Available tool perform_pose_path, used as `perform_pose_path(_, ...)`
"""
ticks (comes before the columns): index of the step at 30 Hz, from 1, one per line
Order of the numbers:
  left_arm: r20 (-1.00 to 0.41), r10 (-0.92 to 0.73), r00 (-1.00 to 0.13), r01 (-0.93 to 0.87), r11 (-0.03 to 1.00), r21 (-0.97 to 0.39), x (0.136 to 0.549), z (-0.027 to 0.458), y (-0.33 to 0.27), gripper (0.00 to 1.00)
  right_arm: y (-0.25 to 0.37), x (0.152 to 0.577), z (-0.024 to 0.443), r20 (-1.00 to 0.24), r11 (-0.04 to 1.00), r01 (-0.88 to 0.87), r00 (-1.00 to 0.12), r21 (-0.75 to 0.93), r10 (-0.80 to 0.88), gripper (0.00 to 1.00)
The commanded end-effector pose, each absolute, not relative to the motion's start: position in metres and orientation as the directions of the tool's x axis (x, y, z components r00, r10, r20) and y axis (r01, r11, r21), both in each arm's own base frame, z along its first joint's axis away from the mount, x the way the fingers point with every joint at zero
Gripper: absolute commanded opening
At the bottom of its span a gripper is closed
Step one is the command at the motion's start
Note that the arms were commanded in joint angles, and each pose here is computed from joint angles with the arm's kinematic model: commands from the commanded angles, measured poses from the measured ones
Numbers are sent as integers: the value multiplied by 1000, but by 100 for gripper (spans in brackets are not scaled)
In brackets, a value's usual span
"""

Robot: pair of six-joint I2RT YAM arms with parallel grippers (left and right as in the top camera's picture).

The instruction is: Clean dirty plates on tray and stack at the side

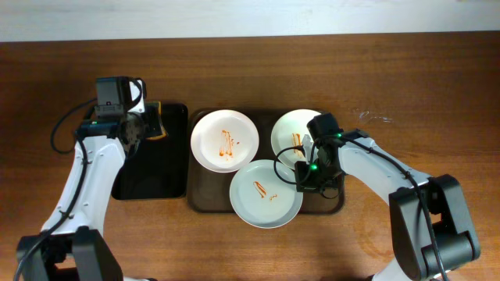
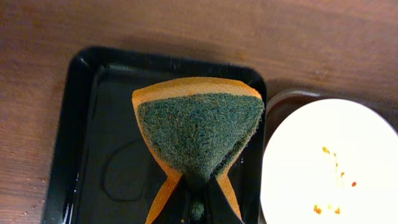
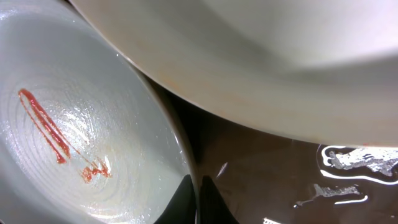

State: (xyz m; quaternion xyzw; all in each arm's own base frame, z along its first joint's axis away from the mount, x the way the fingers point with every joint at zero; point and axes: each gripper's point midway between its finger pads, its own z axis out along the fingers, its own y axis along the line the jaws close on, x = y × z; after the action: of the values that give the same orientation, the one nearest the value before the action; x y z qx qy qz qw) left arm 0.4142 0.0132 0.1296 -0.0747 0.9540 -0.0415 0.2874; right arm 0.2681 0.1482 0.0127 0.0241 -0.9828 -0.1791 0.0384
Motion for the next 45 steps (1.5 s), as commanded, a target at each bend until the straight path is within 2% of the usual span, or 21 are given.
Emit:
perform_pose_path(1,-647,-150,-748,-100,988,-114,426,170,13,0,144,266,7,75,947,-24,-996,320,-51,4)
perform_pose_path(6,-763,-144,-630,-101,989,-103,421,228,17,0,144,266,7,75,947,-24,-996,321,-51,4)
perform_pose_path(17,-777,-144,-612,-98,990,-106,420,236,17,0,144,266,7,76,947,-24,-996,321,-51,4)
perform_pose_path(19,-744,-171,-646,-119,985,-123,417,221,17,0,144,266,7,76,947,-24,-996,321,-51,4)
perform_pose_path(23,-520,-249,-817,-203,968,-144,398,136,14,0,144,266,7,76,947,-24,-996,321,-52,4)
perform_pose_path(24,-433,-255,-865,-194,964,-179,393,109,4,0,144,266,7,76,947,-24,-996,321,-52,4)
perform_pose_path(26,-355,-238,-904,-148,953,-263,391,87,-15,0,144,265,7,77,947,-24,-996,321,-52,4)
perform_pose_path(29,-353,-226,-908,-124,949,-289,393,87,-21,0,144,265,7,79,947,-24,-995,320,-52,4)
perform_pose_path(34,-407,-8,-913,117,952,-281,393,92,-70,0,144,265,7,79,947,-24,-996,320,-51,4)
perform_pose_path(36,-417,112,-902,265,906,-329,382,96,-112,0,144,265,7,79,947,-24,-996,320,-51,4)
perform_pose_path(39,-369,230,-900,392,796,-460,344,101,-179,0,144,265,7,80,947,-23,-995,320,-51,4)
perform_pose_path(40,-353,242,-904,400,773,-493,335,103,-192,0,144,265,7,80,947,-23,-995,320,-51,4)
perform_pose_path(43,-209,152,-966,246,785,-569,311,99,-226,0,144,265,7,81,947,-23,-995,320,-51,4)
perform_pose_path(45,-175,148,-973,224,774,-593,304,99,-235,0,143,265,7,81,947,-23,-995,319,-51,4)
